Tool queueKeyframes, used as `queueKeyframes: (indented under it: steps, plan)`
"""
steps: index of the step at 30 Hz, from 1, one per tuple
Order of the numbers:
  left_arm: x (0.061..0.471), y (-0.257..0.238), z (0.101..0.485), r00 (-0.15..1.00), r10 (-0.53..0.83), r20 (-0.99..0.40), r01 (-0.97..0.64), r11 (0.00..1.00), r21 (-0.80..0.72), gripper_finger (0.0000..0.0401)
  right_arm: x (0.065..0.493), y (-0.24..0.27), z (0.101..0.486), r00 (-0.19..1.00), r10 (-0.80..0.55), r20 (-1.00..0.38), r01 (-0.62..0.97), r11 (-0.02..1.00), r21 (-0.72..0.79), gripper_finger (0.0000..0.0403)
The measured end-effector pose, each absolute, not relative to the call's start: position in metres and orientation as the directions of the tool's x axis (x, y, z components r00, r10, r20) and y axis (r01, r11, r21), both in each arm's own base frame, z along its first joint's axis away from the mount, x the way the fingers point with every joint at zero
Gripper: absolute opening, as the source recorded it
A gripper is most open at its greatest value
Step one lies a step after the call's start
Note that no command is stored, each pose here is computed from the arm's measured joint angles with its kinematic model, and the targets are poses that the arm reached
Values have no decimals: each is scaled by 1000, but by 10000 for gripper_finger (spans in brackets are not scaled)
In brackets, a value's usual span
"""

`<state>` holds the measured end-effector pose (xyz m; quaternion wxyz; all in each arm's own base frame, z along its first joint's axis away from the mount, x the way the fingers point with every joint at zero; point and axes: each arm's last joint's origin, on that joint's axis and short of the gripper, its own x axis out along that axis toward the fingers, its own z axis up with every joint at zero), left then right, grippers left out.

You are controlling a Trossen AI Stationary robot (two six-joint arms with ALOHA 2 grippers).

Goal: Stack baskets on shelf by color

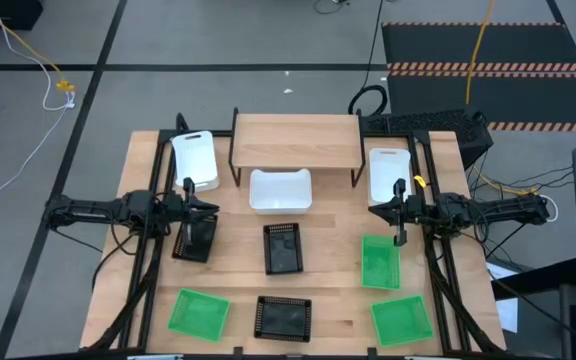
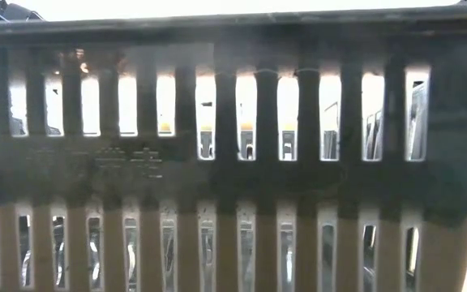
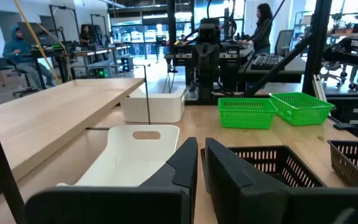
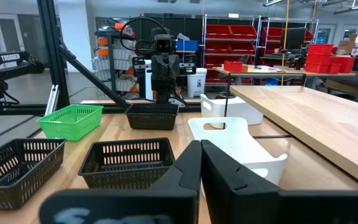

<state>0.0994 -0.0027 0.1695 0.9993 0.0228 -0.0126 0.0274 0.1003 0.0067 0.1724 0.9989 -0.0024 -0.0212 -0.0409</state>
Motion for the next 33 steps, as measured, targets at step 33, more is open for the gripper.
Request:
queueKeyframes:
  steps: [33]
  plan:
    - [98,1,179,974,187,127,-200,975,95,35,95,0,198,910,-297,291,272,954,125,4]
